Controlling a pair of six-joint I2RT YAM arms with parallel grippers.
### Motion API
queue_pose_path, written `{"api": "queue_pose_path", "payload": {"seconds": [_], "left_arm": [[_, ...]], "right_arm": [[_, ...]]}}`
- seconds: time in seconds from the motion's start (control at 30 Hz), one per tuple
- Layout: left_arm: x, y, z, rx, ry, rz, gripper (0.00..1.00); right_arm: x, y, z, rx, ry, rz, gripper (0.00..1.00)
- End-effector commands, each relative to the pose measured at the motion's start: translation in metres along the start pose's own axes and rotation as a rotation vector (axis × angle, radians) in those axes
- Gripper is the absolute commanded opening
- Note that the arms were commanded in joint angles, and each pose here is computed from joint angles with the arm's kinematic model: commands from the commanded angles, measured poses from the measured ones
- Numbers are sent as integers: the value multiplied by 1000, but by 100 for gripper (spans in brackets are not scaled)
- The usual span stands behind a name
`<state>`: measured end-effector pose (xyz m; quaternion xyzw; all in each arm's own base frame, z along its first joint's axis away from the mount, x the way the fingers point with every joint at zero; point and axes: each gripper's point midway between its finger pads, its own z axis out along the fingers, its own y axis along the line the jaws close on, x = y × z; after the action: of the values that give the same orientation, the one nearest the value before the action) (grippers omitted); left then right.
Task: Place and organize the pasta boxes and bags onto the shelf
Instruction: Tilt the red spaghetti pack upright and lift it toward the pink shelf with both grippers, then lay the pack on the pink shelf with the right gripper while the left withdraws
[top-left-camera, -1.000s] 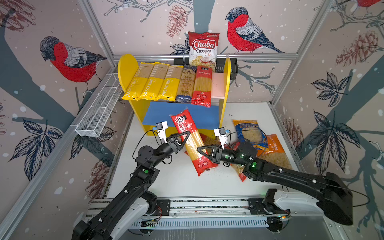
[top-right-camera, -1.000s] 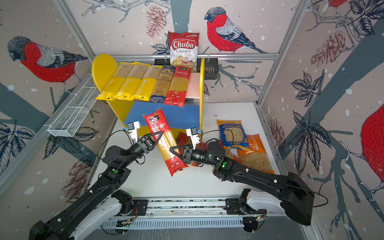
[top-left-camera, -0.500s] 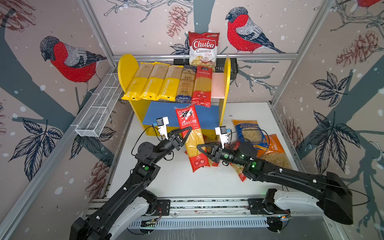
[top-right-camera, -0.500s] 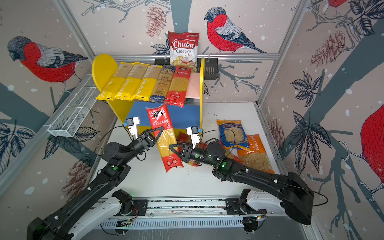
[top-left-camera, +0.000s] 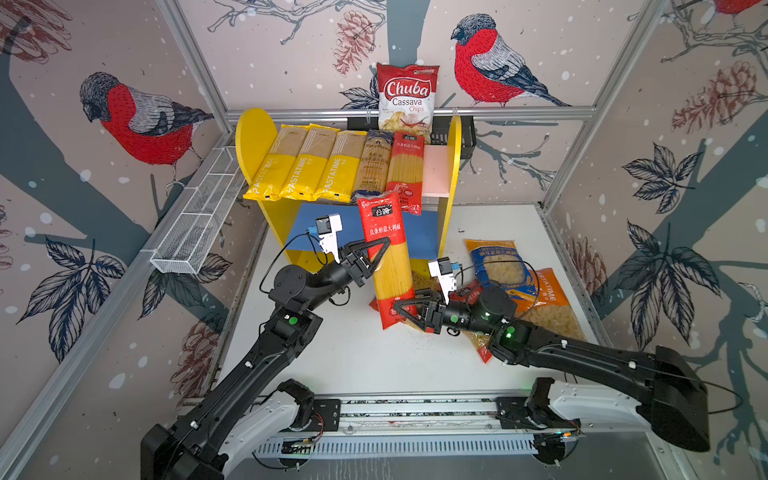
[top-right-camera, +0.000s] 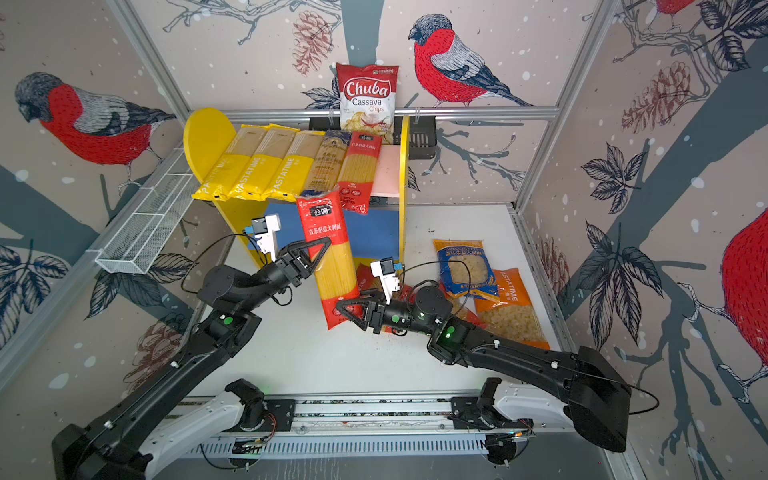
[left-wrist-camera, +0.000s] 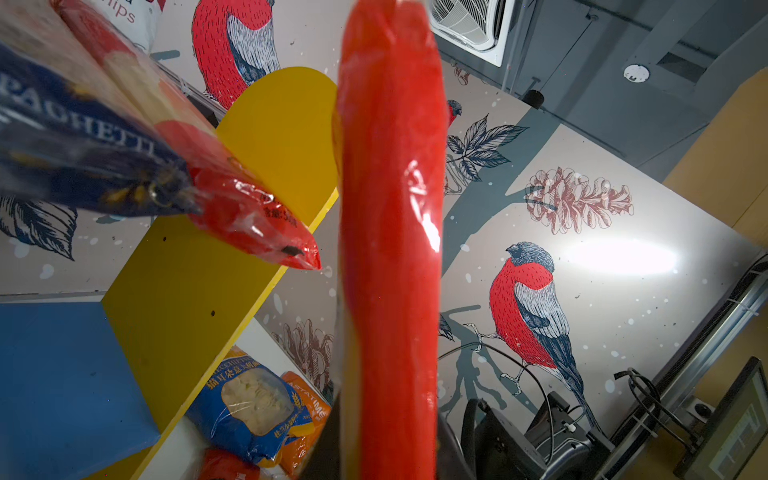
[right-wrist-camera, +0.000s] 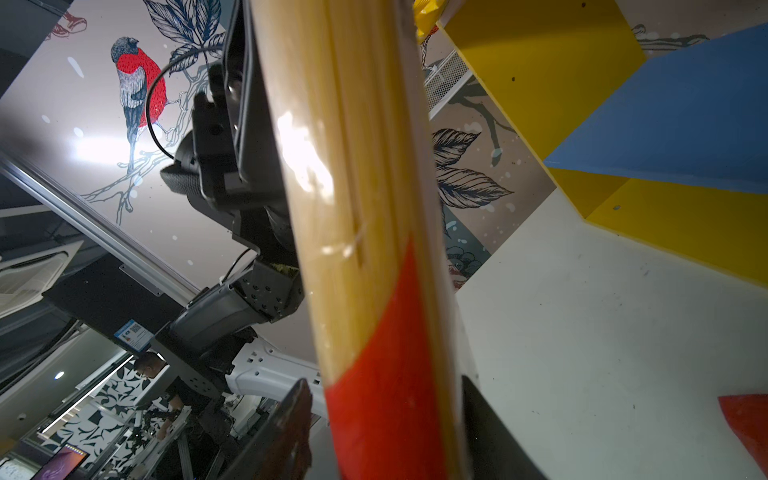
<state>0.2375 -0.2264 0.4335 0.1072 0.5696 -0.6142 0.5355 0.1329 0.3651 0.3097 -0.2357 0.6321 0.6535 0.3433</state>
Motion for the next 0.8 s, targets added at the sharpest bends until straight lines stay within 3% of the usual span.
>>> {"api": "queue_pose_path", "payload": {"seconds": [0.0,0.23,0.4,0.77], "left_arm": [[-31,-30,3,92,-101,77,0],[-29,-24,11,101,-85,31,0],[-30,-23,13,86,-81,30,0],[-54,-26,42,77,-66,59,45]], "right_arm": [[7,2,-3,-20,15,-20,55],[-14,9,-2,-51,-74,-35,46],[-24,16,-2,-62,-100,-57,24],[-111,37,-16,-46,-295,-83,8]]}}
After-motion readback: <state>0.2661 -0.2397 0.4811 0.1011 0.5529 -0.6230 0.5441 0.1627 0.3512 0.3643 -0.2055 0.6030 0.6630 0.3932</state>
